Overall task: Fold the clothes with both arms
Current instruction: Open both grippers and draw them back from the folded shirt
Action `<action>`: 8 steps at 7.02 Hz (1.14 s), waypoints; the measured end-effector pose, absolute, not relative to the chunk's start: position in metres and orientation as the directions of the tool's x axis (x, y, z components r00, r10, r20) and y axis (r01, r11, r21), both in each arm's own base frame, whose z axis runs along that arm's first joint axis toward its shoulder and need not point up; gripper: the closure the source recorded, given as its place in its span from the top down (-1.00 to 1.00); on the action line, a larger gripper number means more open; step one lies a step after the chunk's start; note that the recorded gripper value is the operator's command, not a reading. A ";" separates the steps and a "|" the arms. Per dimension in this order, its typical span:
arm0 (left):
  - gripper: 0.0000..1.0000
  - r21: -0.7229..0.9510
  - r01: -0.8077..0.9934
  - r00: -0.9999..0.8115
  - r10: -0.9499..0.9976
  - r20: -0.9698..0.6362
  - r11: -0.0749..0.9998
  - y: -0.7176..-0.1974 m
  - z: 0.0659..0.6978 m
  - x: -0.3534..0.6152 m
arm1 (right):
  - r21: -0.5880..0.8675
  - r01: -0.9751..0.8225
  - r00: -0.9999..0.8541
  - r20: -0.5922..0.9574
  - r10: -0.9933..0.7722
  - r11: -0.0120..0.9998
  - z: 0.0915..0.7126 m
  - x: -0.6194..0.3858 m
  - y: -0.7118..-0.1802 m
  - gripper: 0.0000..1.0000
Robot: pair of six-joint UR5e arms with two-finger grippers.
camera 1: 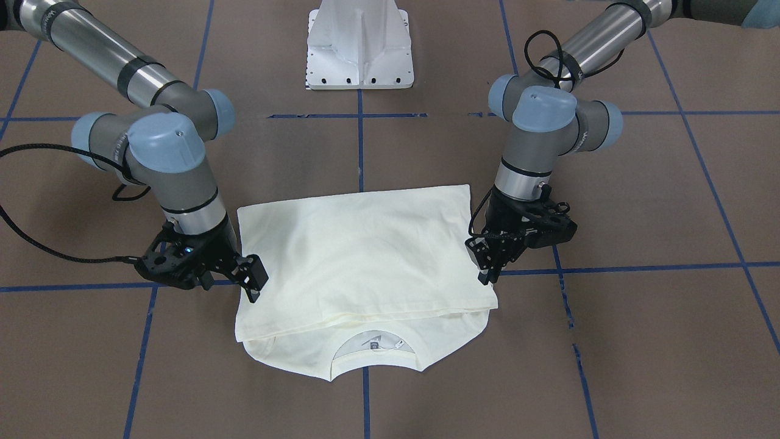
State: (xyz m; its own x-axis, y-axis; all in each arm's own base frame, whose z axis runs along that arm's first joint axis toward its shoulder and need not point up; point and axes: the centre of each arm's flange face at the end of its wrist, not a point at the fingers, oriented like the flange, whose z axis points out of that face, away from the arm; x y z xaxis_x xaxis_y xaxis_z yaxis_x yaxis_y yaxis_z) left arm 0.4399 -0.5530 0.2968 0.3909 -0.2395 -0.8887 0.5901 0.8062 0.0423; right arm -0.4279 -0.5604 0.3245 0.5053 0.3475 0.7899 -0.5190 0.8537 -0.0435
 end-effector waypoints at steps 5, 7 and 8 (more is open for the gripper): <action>-0.20 0.031 0.568 0.314 -0.182 -0.932 0.823 -0.527 0.258 0.415 | -0.299 -0.573 0.316 0.779 0.542 0.763 0.355 -0.424 -0.430 1.00; -0.20 0.023 0.570 0.299 -0.181 -0.937 0.821 -0.523 0.250 0.411 | -0.348 -0.594 0.284 0.753 0.594 0.725 0.362 -0.441 -0.407 1.00; -0.20 0.022 0.572 0.294 -0.180 -0.938 0.820 -0.522 0.248 0.410 | -0.357 -0.607 0.275 0.744 0.609 0.710 0.365 -0.448 -0.402 1.00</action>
